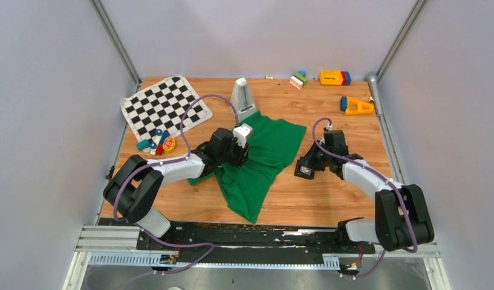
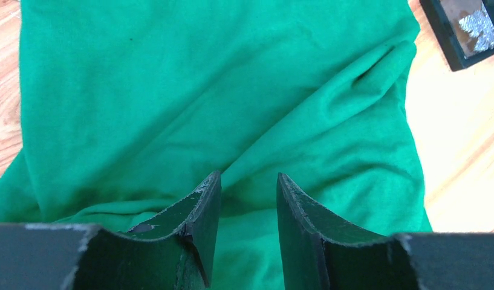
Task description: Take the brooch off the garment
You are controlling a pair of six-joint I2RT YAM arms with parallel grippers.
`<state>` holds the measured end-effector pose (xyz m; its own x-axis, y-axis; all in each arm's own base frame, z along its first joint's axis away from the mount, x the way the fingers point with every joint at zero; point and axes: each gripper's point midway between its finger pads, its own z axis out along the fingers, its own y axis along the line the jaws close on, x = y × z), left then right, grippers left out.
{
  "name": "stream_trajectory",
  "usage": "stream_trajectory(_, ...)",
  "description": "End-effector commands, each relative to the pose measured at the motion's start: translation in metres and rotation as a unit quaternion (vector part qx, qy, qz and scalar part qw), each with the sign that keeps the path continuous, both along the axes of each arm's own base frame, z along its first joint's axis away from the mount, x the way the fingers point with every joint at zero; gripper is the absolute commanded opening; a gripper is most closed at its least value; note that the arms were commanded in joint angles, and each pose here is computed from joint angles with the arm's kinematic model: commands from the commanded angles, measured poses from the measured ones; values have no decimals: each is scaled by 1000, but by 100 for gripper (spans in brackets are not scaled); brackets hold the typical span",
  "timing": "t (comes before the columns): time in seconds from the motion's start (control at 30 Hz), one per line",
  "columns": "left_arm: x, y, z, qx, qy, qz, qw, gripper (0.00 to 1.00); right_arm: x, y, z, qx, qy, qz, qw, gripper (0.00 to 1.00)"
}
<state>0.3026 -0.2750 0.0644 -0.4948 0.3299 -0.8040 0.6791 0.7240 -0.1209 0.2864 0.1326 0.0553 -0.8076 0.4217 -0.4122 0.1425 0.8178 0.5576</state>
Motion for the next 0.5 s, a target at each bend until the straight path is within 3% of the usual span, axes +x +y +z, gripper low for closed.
stream_trajectory(0.0,8,-1,18,-16,-21,11,1000,46,21,-28,-3,-70,-4,-58,996,0)
stream_trajectory(0.17,9,0,16,-12,-20,16,1000,46,33,-43,-4,-108,-9,-80,991,5)
stream_trajectory(0.3,10,2,14,-7,-17,19,1000,46,32,-54,-2,-129,-13,-100,986,18)
stream_trajectory(0.4,9,2,16,-7,-19,20,1000,47,30,-64,9,-139,-22,-121,983,35)
stream_trajectory(0.47,10,3,17,-7,-21,22,1000,46,31,-71,19,-140,-32,-136,980,40)
